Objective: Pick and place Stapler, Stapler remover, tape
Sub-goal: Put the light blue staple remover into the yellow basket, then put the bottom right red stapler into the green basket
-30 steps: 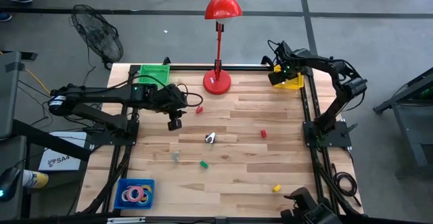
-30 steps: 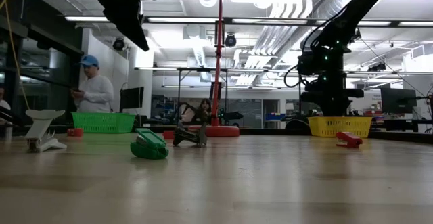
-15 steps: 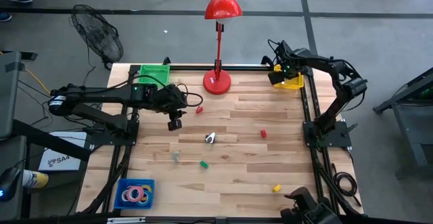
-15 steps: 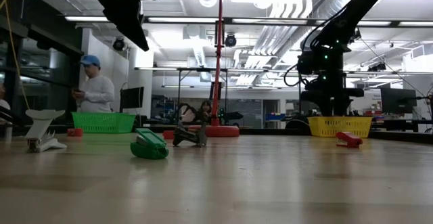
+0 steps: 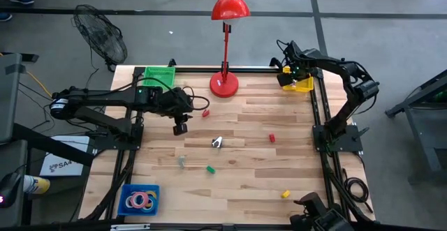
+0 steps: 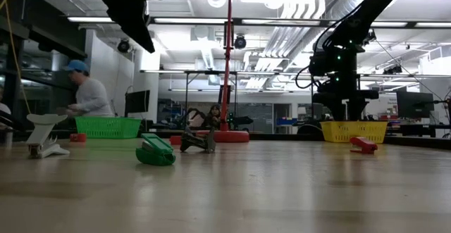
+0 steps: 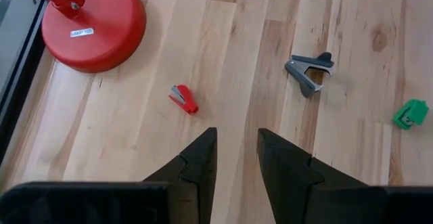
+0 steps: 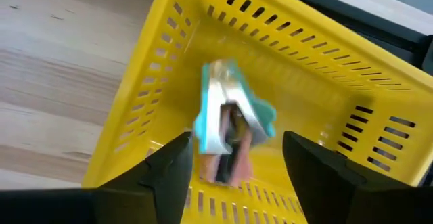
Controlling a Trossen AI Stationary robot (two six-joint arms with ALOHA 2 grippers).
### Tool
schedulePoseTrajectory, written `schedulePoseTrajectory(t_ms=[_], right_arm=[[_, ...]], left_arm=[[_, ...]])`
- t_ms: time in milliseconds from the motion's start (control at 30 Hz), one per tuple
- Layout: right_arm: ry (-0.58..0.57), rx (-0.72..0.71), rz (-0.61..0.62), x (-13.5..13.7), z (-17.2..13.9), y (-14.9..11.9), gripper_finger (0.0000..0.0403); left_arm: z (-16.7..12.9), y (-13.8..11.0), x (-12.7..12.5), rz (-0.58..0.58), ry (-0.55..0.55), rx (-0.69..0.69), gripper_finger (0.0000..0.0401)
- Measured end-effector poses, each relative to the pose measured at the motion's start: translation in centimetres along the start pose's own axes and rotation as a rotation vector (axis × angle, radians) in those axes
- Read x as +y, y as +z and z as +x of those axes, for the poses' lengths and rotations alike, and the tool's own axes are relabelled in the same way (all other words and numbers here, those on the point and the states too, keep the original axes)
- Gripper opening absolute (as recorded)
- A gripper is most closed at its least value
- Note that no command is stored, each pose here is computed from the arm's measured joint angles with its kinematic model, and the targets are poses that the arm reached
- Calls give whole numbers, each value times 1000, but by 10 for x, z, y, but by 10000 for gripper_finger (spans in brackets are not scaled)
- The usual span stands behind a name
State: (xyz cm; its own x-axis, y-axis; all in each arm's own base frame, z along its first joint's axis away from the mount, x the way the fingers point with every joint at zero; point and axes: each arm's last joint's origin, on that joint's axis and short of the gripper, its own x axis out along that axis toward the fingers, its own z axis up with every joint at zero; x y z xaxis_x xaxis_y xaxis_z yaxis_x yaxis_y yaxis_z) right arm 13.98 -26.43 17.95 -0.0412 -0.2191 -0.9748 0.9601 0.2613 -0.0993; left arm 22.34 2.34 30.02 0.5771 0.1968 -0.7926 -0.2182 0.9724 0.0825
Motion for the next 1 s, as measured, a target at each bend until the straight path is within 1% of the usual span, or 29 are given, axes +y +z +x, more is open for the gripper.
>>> schedulePoseTrajectory(t_ms=[233,400,533,767,900,1000], right_arm=[[0,3,9,0,-1,-1,227],[5,-15,7,-2,-10,-3,227],[39,-52,2,-4,-26,-6,227],[148,-70,24,-9,-57,-20,227],[192,-67,18,-5,-75,-34,227],[221,-73,-2,3,-88,-45,227]], left_arm=[[0,0,0,0,-8,1,104],[0,0,0,0,-9,1,104],[0,0,0,0,-9,1,104],[0,0,0,6,-7,0,104],[0,0,0,20,-1,-1,104],[0,0,0,36,1,-2,104]])
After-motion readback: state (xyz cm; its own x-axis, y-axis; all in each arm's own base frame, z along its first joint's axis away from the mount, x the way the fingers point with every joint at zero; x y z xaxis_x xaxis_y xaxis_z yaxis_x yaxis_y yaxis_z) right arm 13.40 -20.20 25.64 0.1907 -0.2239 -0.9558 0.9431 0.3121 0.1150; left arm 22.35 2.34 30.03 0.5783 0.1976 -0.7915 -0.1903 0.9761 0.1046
